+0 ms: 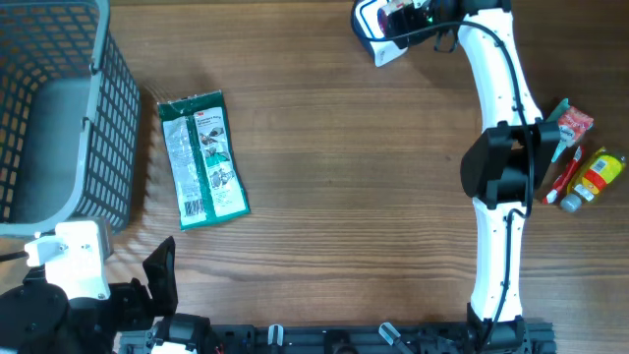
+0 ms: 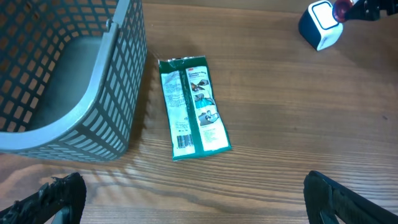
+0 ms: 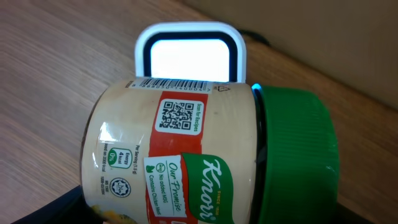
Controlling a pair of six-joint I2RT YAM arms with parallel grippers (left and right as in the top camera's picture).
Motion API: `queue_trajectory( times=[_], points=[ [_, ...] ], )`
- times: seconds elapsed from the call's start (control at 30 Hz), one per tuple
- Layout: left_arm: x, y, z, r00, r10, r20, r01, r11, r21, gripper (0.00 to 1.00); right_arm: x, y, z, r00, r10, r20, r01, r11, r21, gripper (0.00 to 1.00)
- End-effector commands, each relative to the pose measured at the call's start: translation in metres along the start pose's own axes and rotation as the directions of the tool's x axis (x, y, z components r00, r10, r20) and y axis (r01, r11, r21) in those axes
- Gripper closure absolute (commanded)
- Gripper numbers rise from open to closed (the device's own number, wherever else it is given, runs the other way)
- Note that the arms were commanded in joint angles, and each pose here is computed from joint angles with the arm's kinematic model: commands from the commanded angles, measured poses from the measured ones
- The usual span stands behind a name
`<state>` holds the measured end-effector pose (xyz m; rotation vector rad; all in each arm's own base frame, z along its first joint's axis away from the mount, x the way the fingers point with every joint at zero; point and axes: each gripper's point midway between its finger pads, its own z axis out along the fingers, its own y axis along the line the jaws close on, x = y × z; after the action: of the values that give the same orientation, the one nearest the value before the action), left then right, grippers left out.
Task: Scan the item barcode
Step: 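Hold the jar's barcode in front of the scanner window, then carry the jar right and set it down beside the other items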
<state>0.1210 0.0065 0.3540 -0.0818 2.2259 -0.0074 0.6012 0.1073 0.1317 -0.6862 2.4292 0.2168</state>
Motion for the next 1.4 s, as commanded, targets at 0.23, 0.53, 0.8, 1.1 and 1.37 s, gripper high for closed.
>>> queue_trajectory(
  times=[0.23, 0.53, 0.8, 1.1, 1.37],
  points=[
    [-0.001, -0.001, 0.000, 1.000, 0.009, 0.003, -0.009, 1.000, 0.003, 0.00, -0.012, 0.014, -0.009, 0.999, 0.001, 0.045, 0.003, 0.997, -0.076, 0.96],
    [-0.001, 0.000, 0.000, 1.000, 0.009, 0.003, -0.009, 1.000, 0.003, 0.00, -0.013, 0.006, -0.017, 0.999, -0.007, 0.034, 0.007, 1.000, -0.020, 0.96],
    [-0.001, 0.000, 0.000, 1.000, 0.009, 0.003, -0.009, 1.000, 0.003, 0.00, -0.027, 0.006, -0.050, 0.995, 0.069, 0.073, -0.068, 0.998, -0.010, 0.96],
    [-0.001, -0.001, 0.000, 1.000, 0.009, 0.003, -0.009, 1.000, 0.003, 0.00, -0.002, -0.017, -0.196, 0.979, 0.191, 0.074, -0.196, 0.979, 0.063, 0.96],
    [-0.001, 0.000, 0.000, 1.000, 0.009, 0.003, -0.009, 1.000, 0.003, 0.00, 0.102, -0.111, -0.278, 0.860, 0.509, 0.031, -0.500, 0.832, 0.241, 0.96]
  ],
)
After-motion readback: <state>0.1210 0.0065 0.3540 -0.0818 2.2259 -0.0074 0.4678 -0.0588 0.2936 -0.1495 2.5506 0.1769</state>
